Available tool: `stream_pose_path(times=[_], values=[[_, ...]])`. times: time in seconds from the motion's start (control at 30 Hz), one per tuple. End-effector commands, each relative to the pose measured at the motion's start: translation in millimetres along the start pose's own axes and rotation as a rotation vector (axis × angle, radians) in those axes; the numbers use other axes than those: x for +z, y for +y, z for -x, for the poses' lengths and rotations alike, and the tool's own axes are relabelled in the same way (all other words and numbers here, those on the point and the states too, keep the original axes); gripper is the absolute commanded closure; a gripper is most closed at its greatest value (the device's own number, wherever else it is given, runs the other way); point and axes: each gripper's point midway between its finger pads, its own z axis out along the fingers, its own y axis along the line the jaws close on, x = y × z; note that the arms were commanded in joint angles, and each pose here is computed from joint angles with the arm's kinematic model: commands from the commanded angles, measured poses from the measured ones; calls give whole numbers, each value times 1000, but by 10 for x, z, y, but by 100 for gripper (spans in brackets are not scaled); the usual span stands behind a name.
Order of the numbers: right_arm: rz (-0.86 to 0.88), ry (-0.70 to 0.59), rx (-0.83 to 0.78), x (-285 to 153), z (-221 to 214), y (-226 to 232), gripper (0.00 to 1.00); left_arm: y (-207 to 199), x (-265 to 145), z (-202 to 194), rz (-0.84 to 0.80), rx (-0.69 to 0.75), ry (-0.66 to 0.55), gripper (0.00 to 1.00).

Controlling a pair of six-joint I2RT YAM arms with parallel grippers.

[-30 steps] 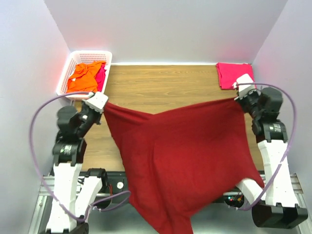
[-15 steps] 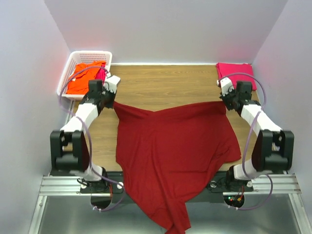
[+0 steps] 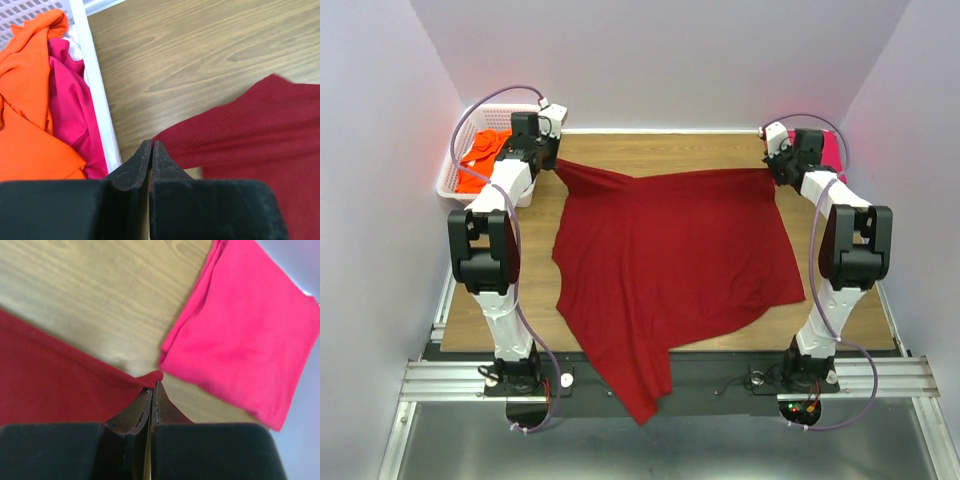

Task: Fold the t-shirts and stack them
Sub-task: Flatten the tshirt out, then fold the tshirt

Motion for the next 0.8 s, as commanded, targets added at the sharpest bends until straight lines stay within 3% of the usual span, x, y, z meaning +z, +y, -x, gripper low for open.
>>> stream_pose_path(times=[0.0,0.2,0.47,0.6,0.77], values=[[-61,-93,-14,68,343,-281,99,137,-144,358,60,6,-65,100],[-67,-125,-27,62,483,-350,99,120,-288,403,59,35,-53,100],[-100,-147,-79,-264,553,-445,99,-69,-832,461,28,93,-18,100],[-104,-143,-107,-441,494,-469,99,-321,-1172,372,0,114,33,100],[-72,-111,-155,-547,309,-367,99,-955,-1584,-26,-135,156,155,100]])
